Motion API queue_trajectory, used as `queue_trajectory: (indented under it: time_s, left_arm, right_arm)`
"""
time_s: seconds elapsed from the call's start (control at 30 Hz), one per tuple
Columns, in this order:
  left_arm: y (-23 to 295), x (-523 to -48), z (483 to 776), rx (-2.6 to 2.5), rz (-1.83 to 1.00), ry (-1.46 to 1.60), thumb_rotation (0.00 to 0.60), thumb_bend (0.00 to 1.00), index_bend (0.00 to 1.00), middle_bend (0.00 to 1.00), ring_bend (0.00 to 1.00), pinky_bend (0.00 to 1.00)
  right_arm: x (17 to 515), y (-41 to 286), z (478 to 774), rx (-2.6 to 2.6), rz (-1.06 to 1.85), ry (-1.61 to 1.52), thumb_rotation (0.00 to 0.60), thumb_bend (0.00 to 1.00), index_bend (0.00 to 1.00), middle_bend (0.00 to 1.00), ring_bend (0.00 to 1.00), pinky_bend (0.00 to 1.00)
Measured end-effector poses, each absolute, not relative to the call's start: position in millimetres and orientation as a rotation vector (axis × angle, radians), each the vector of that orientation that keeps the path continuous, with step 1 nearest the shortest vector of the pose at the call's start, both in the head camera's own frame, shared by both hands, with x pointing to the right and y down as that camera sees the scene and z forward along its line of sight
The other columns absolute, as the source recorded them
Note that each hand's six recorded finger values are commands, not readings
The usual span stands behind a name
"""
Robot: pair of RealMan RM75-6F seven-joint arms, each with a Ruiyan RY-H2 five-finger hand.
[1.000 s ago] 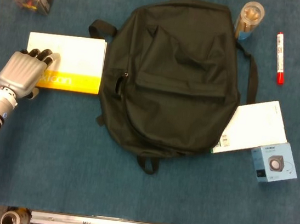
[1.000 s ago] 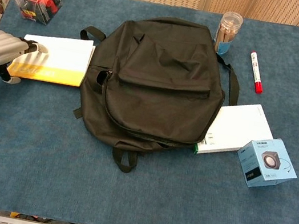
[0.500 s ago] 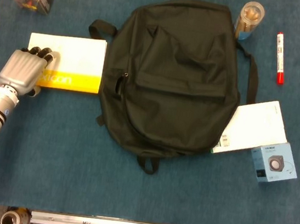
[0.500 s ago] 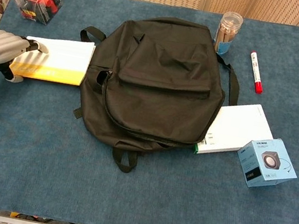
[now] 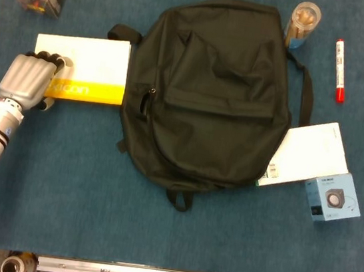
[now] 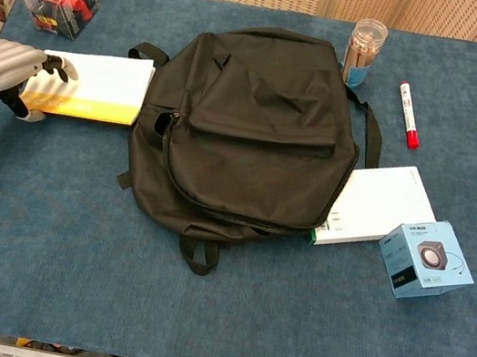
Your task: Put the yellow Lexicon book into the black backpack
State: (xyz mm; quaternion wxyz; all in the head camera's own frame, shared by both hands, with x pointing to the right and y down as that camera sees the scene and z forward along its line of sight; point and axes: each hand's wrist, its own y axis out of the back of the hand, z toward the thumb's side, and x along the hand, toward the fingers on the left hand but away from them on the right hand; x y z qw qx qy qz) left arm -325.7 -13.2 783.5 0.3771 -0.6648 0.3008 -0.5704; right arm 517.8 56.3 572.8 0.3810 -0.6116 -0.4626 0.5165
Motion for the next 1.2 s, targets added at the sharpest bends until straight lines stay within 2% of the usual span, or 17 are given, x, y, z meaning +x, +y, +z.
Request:
queue_trajectory:
  time_s: [0.33,0.53,0.77,0.93,1.2]
  left_arm:
    - [-29,-327,771,-1.677,-1.338,0.949,0.6,0.26,0.39,0.4,0.35,0.36]
    - [-36,-327,770,-1.666,-1.291,1.01,0.6,0.26,0.43,0.43,0.38,0.39]
    - [-43,-325,763,-1.629,-1.224,1.052,0.6,0.26,0.52,0.51,0.45,0.44]
    - [-45,-325,764,-1.608,-1.208,1.044,0.6,0.26,0.55,0.53,0.46,0.46]
    - [-43,-327,768,-1.574,-1.221,0.979,0.6,0.26,0.57,0.56,0.48,0.54]
  right_arm:
    - [520,58,573,-1.564,1.326,-1.185,0.6,0.26,0.49,0.46,0.33,0.42]
    - [520,59,573,-1.569,1.325,-1.19,0.6,0.26,0.49,0.46,0.33,0.42]
    - [520,58,574,-1.575,1.329,-1.188,0.6,0.26,0.49,0.46,0.33,0.42]
    - [520,58,575,-1.582,1.333,-1.187,0.6,0.26,0.49,0.46,0.33,0.42]
    - [520,58,575,-1.589,1.332,-1.188,0.6,0.26,0.49,0.46,0.33,0.42]
